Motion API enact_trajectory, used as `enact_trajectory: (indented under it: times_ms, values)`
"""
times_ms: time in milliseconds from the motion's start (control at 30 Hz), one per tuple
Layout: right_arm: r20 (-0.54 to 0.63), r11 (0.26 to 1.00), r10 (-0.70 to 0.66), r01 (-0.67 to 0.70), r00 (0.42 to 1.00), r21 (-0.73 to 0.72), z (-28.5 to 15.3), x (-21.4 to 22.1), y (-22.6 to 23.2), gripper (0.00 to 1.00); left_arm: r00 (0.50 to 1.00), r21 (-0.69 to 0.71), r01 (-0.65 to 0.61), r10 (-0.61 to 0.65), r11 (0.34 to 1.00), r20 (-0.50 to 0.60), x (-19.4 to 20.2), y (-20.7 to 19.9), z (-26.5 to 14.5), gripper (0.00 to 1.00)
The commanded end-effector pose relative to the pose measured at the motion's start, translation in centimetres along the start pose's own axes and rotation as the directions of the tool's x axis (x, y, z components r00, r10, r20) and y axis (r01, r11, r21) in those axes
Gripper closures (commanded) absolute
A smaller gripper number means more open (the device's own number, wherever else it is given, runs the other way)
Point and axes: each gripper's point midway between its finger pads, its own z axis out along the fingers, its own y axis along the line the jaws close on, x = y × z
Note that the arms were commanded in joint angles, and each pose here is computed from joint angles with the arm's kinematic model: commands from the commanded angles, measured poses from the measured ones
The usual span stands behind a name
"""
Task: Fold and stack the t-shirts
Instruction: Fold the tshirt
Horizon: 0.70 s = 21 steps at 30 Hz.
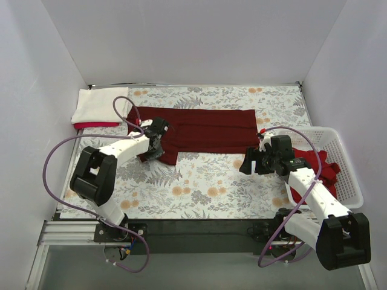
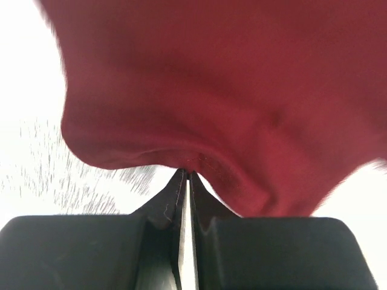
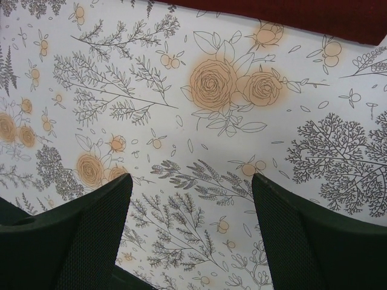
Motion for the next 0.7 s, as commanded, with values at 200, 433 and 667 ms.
enact_trajectory:
  times_ms: [200, 433, 667]
  values:
    - [0.075, 0.998, -0.044, 0.047, 0.996, -0.042, -0.7, -1.7, 1.1, 0.14, 0.954, 0.021, -0.008, 0.001, 1.0, 0.301, -14.5, -6.1, -2.0, 1.0]
    - [0.074, 0.997, -0.054, 0.058, 0.996, -0.057, -0.8, -1.8, 1.4, 0.14, 0.927, 0.023, -0.008, -0.002, 1.0, 0.375, -20.7, -9.1, -0.3, 1.0]
    - [0.05, 0.997, -0.05, 0.053, 0.997, -0.062, -0.3, -1.8, 1.4, 0.14, 0.908, 0.04, 0.012, -0.028, 0.999, 0.418, -24.5, -9.3, 1.9, 1.0]
